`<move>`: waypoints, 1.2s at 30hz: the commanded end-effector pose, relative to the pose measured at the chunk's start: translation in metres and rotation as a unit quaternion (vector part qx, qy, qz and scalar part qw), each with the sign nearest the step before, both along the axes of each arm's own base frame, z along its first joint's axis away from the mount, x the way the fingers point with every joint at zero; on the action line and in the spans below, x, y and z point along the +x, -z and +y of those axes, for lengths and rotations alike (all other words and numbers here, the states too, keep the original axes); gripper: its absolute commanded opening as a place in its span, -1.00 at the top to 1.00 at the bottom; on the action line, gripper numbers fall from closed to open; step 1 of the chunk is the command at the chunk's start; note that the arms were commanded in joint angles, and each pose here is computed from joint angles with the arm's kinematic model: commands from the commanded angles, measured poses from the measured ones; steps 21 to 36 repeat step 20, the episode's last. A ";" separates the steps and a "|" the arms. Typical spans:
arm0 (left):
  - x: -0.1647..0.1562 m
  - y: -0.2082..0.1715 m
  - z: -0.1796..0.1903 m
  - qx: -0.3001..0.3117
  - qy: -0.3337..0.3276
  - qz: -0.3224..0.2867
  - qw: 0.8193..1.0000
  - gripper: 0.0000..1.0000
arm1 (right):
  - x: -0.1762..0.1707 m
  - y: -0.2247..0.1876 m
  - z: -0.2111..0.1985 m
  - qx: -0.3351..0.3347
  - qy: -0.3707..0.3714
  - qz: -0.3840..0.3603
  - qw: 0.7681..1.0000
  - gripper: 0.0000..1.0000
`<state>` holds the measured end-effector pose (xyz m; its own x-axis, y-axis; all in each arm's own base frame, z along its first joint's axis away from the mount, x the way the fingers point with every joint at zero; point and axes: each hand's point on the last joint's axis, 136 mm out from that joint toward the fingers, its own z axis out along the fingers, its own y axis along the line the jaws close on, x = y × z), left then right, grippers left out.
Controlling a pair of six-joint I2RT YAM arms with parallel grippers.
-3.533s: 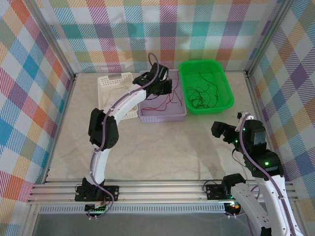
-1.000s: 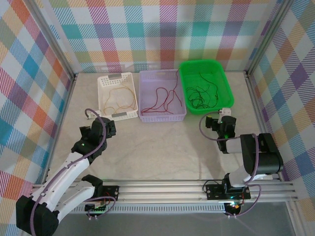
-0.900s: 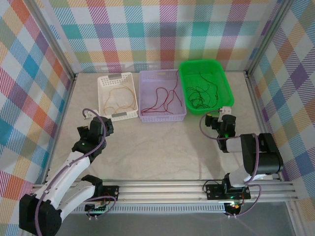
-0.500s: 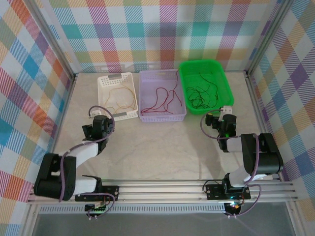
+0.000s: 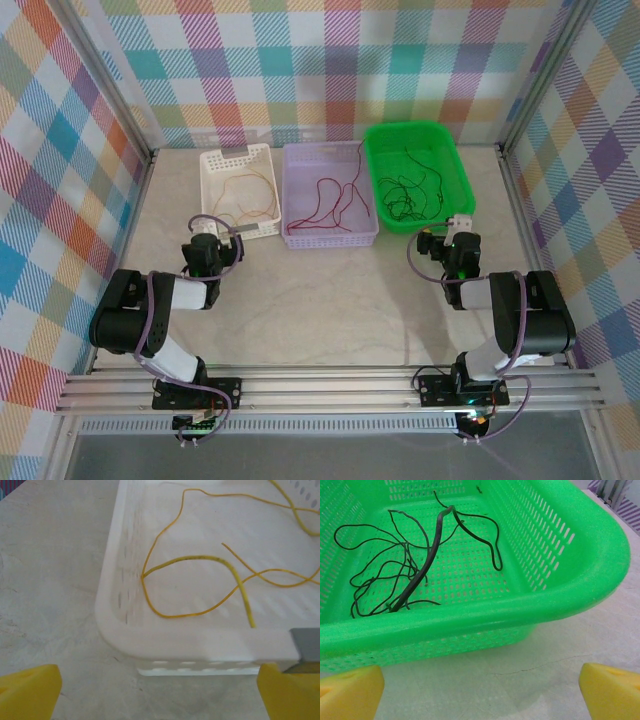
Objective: Untangle the cables
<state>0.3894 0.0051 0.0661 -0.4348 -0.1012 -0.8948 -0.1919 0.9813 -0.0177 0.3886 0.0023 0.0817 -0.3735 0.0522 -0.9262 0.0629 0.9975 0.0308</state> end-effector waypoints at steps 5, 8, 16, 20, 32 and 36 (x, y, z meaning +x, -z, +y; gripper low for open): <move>0.004 -0.015 -0.001 0.003 0.010 -0.033 0.999 -1.00 | 0.007 -0.012 0.001 0.006 -0.004 -0.017 1.000 -0.99; 0.004 -0.015 -0.001 0.003 0.010 -0.033 0.999 -1.00 | 0.007 -0.012 0.001 0.006 -0.004 -0.016 1.000 -1.00; 0.008 -0.013 -0.011 -0.003 0.043 -0.024 0.999 -1.00 | 0.007 -0.012 0.001 0.006 -0.004 -0.017 1.000 -0.99; 0.008 -0.014 -0.011 -0.003 0.044 -0.027 0.999 -1.00 | 0.007 -0.012 0.001 0.007 -0.004 -0.017 1.000 -0.99; 0.008 -0.014 -0.011 -0.003 0.044 -0.027 0.999 -1.00 | 0.007 -0.012 0.001 0.007 -0.004 -0.017 1.000 -0.99; 0.008 -0.014 -0.011 -0.003 0.044 -0.027 0.999 -1.00 | 0.007 -0.012 0.001 0.007 -0.004 -0.017 1.000 -0.99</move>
